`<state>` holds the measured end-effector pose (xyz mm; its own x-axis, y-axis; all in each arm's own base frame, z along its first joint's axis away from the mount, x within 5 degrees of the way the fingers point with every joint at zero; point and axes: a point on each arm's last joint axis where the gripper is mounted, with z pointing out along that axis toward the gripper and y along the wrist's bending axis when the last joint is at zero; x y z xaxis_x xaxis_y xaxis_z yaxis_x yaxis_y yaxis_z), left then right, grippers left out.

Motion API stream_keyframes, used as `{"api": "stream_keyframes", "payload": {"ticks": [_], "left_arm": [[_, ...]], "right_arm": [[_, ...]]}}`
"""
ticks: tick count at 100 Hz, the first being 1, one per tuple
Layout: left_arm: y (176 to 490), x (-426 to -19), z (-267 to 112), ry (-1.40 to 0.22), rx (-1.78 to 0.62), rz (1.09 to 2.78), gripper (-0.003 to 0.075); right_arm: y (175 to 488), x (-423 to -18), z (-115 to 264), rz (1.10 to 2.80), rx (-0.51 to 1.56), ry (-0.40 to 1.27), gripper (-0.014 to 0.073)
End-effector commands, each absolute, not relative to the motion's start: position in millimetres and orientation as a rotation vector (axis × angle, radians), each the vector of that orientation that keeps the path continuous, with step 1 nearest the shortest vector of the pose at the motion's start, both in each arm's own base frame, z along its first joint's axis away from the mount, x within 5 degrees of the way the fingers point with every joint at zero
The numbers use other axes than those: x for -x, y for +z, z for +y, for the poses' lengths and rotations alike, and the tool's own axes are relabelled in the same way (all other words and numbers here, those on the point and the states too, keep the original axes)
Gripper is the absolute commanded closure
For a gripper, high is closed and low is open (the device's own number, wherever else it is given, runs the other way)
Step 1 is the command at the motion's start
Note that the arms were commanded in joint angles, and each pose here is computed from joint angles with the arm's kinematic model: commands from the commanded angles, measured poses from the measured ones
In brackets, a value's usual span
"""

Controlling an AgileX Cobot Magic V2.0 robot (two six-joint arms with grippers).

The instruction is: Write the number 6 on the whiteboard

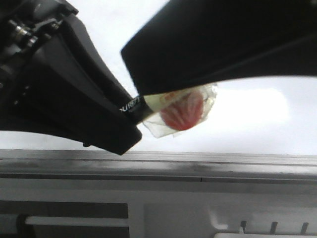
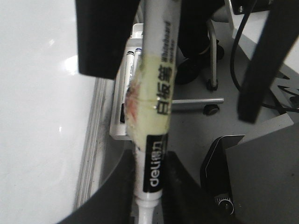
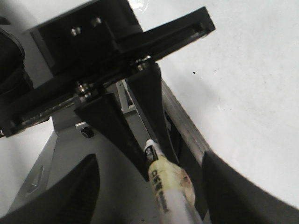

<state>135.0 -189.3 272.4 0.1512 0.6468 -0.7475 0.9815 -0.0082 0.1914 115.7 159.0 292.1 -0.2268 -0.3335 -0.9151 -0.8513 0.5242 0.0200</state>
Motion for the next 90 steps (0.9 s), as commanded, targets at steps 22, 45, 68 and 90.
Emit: {"api": "stream_keyframes", "payload": {"ticks": [22,45,68,90], "left_arm": [[289.6,-135.1,-191.1,-0.631,-1.662,1.534,0.0739],[289.9,-135.0,-191.3,-0.637,-1.657,1.536,0.0739],[290.6,-135.4,-191.7,-0.645,-1.639,1.542,0.0729],[303.1,-136.5,-192.3,-0.679,-1.528,1.543,0.0296]], "right_arm": [[299.6,-116.8,165.7,1.822,0.959,0.745,0.0653],[298.9,-115.7,165.9,1.831,0.969,0.755,0.0661],[298.9,-115.7,165.9,1.832,0.967,0.757,0.0661],[299.6,-115.9,165.6,1.826,0.963,0.752,0.066]]}}
